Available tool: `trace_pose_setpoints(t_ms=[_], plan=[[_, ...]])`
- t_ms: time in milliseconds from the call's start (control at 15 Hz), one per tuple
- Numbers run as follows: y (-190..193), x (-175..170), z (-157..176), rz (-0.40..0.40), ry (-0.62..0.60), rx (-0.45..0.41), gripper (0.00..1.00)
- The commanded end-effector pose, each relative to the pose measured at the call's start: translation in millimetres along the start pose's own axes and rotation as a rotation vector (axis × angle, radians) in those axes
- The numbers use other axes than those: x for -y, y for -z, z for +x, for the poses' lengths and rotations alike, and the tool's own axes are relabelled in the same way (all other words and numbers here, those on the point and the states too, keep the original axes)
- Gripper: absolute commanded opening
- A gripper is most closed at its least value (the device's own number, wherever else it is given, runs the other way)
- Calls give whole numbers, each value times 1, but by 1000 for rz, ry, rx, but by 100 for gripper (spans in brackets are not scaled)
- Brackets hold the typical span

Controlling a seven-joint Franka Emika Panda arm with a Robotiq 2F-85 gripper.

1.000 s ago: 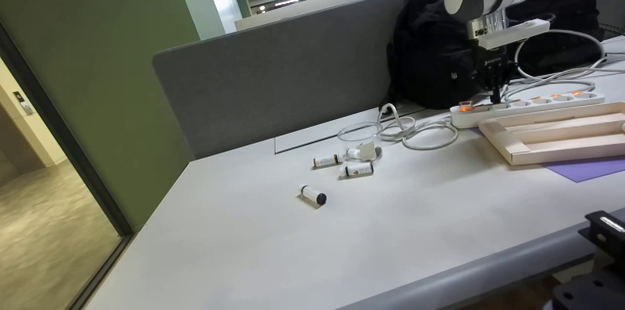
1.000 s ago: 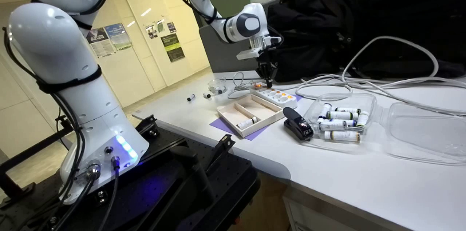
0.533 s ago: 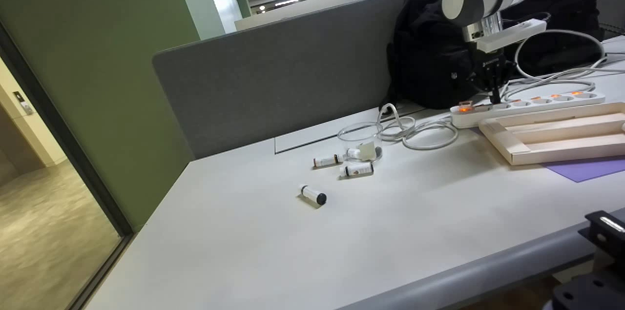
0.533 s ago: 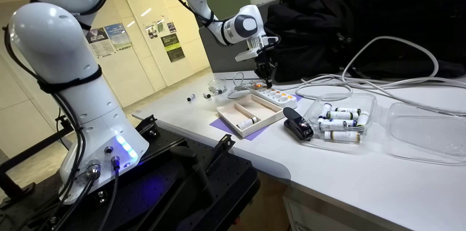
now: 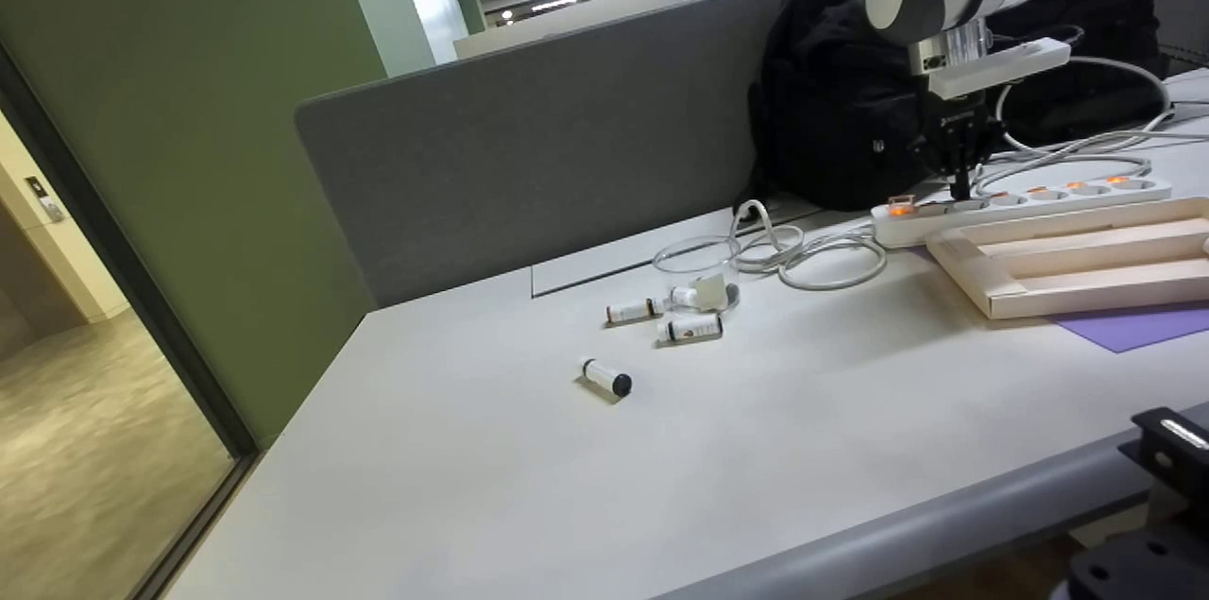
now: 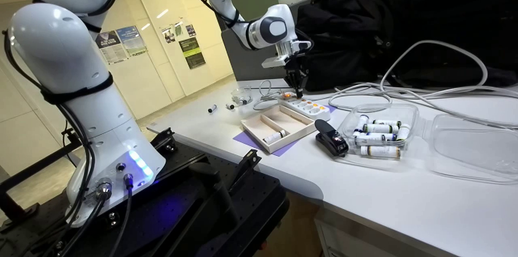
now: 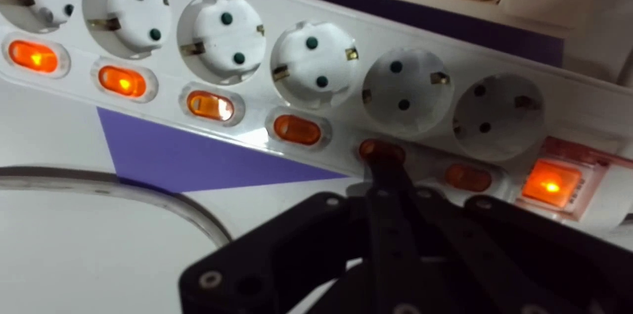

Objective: Turn on the second from last switch on the adapter

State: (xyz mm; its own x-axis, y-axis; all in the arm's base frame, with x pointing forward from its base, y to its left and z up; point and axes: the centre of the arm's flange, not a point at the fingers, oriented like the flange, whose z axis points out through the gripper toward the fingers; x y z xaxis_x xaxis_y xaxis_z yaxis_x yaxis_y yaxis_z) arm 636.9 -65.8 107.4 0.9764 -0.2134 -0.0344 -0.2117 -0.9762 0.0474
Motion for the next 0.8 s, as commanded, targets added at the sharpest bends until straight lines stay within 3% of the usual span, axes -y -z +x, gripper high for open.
trace_pose_setpoints(t_ms=[0,467,733], plan=[[-43,-34,-32,32,-113,109,0],[-39,-88,-52,96,-262,146,0],[-6,-107,-19,157,-322,105,0]])
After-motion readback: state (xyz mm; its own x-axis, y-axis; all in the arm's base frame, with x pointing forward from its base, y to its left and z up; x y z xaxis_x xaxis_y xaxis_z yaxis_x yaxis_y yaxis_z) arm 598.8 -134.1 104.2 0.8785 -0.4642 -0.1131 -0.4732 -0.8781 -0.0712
